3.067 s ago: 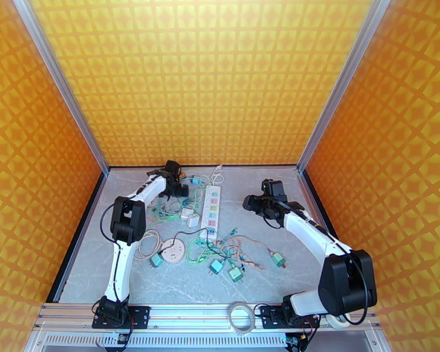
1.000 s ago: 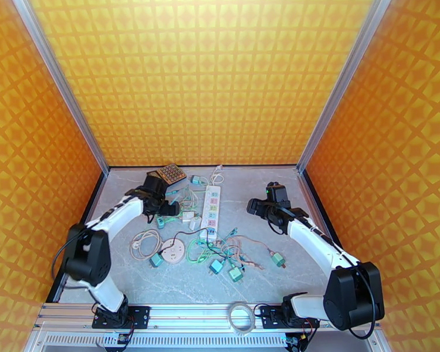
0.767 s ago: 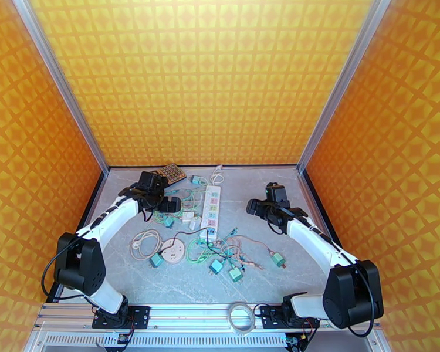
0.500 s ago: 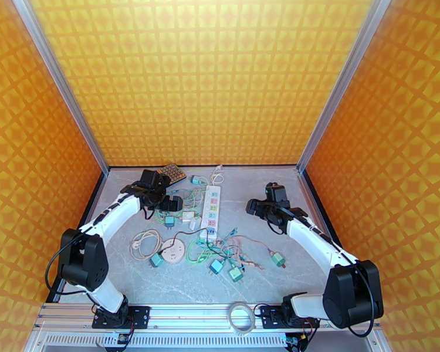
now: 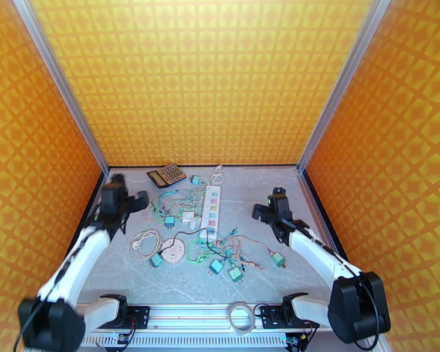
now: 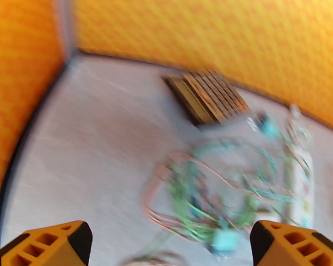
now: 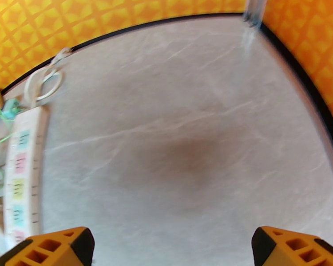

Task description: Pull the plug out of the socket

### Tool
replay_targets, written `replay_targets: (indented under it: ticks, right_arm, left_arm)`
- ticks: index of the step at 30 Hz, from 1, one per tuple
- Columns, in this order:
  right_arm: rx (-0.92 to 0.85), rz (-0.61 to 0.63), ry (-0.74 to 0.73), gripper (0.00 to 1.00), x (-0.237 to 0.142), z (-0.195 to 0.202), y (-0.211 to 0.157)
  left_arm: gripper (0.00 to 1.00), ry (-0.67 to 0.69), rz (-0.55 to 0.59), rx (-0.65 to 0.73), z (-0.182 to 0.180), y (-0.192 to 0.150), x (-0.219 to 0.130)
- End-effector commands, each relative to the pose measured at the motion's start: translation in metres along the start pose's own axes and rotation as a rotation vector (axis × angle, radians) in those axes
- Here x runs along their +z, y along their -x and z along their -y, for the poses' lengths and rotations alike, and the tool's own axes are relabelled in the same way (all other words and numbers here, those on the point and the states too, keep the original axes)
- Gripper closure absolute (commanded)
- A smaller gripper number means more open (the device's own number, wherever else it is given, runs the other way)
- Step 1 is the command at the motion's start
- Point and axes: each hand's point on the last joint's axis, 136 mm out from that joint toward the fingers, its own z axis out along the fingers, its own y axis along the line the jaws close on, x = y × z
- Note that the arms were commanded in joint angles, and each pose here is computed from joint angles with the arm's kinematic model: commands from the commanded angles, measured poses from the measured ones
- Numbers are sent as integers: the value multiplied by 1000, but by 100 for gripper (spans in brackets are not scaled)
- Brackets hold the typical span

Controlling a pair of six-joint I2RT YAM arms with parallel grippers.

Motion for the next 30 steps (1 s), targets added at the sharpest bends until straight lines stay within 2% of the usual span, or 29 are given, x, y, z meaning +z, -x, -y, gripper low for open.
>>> replay_targets:
  ticks: [1,4,8,12,13,15,16,17,19,25,26,28,30]
  right_arm:
    - [-4,234,-136,1,-6,25,32]
    - [-53,314,-119,1,0,22,28]
    - [-75,329,-90,2,20,14,15]
    - [-143,314,-56,2,32,0,20]
    - [-152,325,-50,2,34,-2,21]
    - [-152,360,-49,1,40,-3,18]
    - [-157,378,-48,2,40,-4,19]
    - [-151,361,-43,1,40,-4,17]
    - [-150,369,-35,1,38,-4,16]
    - [-158,427,62,1,31,-9,-1]
    - [-166,481,78,2,30,-13,4]
    - [-156,443,55,2,34,-10,5]
    - [-144,398,52,1,38,-8,3]
  left_arm:
    - [1,111,133,35,-28,-1,6]
    - [1,202,97,7,-52,-32,25]
    - [1,219,76,32,-59,-56,56]
    - [1,208,112,80,-55,-58,77]
    - [1,188,138,129,-49,-53,80]
    - [1,169,194,180,-43,-45,84]
    - [1,160,187,181,-42,-50,87]
    - [1,153,205,190,-41,-50,90]
    - [1,123,200,193,-36,-54,87]
    - [1,42,308,204,-31,-65,79]
    - [1,41,253,194,-31,-70,81]
    - [1,40,281,192,-33,-66,82]
    - [1,41,256,183,-33,-67,82]
